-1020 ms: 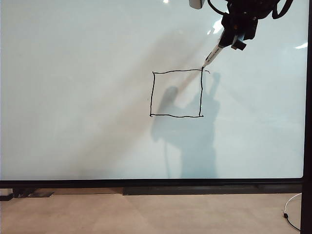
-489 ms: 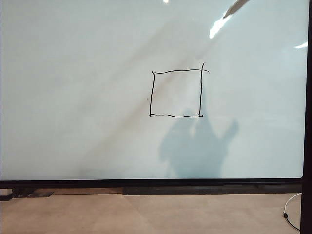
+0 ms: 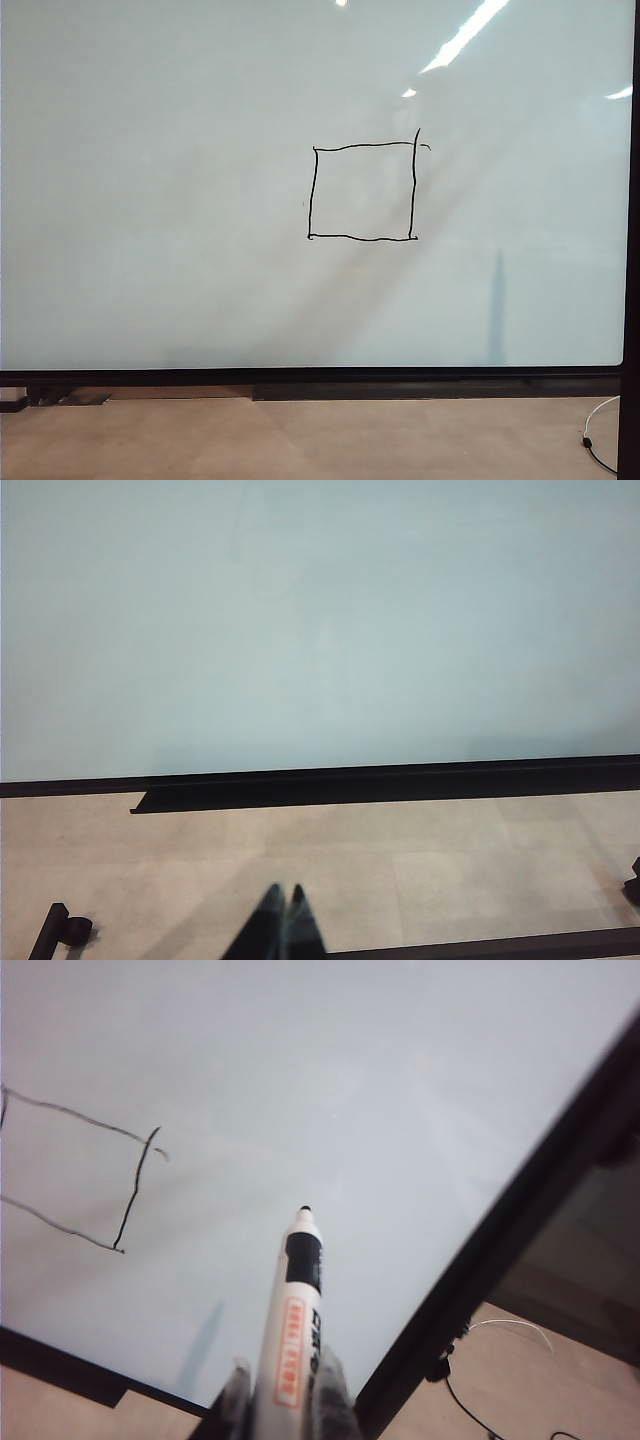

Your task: Pick up the pen on the shelf to the right of the whiteboard and draw a rectangle.

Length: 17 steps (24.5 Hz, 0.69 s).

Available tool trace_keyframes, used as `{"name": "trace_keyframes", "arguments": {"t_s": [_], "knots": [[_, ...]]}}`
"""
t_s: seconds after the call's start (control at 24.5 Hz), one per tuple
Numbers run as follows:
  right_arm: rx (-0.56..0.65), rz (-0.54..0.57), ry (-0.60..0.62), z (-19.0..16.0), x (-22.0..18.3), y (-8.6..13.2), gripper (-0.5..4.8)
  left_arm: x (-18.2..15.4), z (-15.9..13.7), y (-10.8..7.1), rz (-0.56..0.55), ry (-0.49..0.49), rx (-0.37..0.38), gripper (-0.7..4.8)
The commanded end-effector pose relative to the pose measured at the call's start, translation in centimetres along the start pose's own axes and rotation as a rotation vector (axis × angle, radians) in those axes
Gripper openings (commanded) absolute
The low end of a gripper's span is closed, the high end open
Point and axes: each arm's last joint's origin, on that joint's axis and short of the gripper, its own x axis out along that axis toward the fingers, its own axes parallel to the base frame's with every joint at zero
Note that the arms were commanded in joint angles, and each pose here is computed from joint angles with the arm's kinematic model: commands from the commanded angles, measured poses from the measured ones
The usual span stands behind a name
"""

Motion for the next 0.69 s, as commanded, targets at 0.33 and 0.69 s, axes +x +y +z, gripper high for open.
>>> {"name": "trace_keyframes", "arguments": {"t_s": [0.33,0.69], "knots": [[0.242,-0.045,-0.038,-3.5,-0.7,0.5,-0.06,0.0,0.2,0.0,-0.001,-0.009,0.001,-0.05],[0.341,-0.090,-0.135,-8.3,-0.7,2.3,-0.06,0.0,0.2,0.0,0.000,-0.009,0.001,-0.05]]}}
